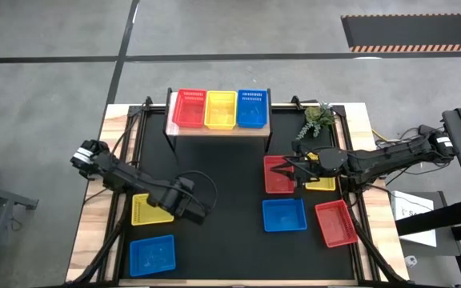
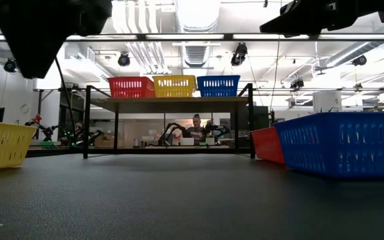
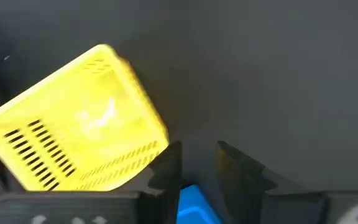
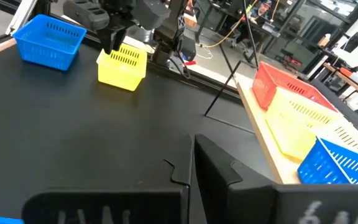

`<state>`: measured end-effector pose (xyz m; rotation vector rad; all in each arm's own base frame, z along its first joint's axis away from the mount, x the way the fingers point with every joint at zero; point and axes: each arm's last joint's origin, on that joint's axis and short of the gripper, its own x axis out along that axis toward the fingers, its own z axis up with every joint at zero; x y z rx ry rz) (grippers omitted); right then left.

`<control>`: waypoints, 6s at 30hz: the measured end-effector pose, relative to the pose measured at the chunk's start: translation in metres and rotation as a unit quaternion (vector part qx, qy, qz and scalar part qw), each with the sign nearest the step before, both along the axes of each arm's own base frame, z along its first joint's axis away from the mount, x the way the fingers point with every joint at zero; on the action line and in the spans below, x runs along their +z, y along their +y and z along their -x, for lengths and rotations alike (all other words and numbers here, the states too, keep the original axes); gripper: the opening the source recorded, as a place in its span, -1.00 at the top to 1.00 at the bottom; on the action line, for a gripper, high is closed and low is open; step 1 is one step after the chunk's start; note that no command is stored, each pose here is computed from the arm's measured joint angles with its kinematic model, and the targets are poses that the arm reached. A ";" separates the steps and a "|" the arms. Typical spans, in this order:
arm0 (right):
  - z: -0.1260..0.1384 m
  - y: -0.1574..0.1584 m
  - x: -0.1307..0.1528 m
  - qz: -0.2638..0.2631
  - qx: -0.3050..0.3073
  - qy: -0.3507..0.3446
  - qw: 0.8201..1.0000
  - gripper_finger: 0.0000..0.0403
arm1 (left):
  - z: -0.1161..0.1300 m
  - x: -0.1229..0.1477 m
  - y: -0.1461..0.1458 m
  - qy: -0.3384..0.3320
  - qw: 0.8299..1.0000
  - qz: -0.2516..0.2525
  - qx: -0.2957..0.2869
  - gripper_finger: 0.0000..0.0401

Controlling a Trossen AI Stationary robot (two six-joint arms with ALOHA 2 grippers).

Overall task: Stack baskets on shelf by color
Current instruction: Stack the left yellow bin on top of the yellow bin on the shelf

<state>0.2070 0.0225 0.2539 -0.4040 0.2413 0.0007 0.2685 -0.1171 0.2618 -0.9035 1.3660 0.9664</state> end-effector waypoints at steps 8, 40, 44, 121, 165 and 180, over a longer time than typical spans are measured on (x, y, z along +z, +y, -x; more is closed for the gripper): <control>0.000 0.000 0.000 0.005 0.001 0.003 1.000 0.96 | 0.017 -0.022 0.006 0.065 0.997 -0.013 0.025 0.14; 0.001 0.000 -0.003 0.005 0.001 0.017 1.000 0.96 | 0.028 -0.086 0.012 0.039 0.998 -0.021 0.041 0.43; 0.001 0.000 -0.003 0.005 0.001 0.017 1.000 0.96 | 0.026 -0.086 0.012 0.032 0.999 -0.017 0.041 0.72; 0.001 -0.002 -0.005 0.013 -0.018 0.022 1.000 0.96 | -0.083 0.115 0.228 0.019 0.800 -0.250 -0.545 1.00; 0.001 -0.007 -0.006 0.023 -0.039 0.031 0.998 0.96 | -0.086 0.110 0.232 -0.001 0.802 -0.229 -0.552 0.98; 0.001 -0.007 -0.007 0.023 -0.039 0.033 0.998 0.96 | -0.084 0.113 0.231 -0.001 0.801 -0.232 -0.552 0.61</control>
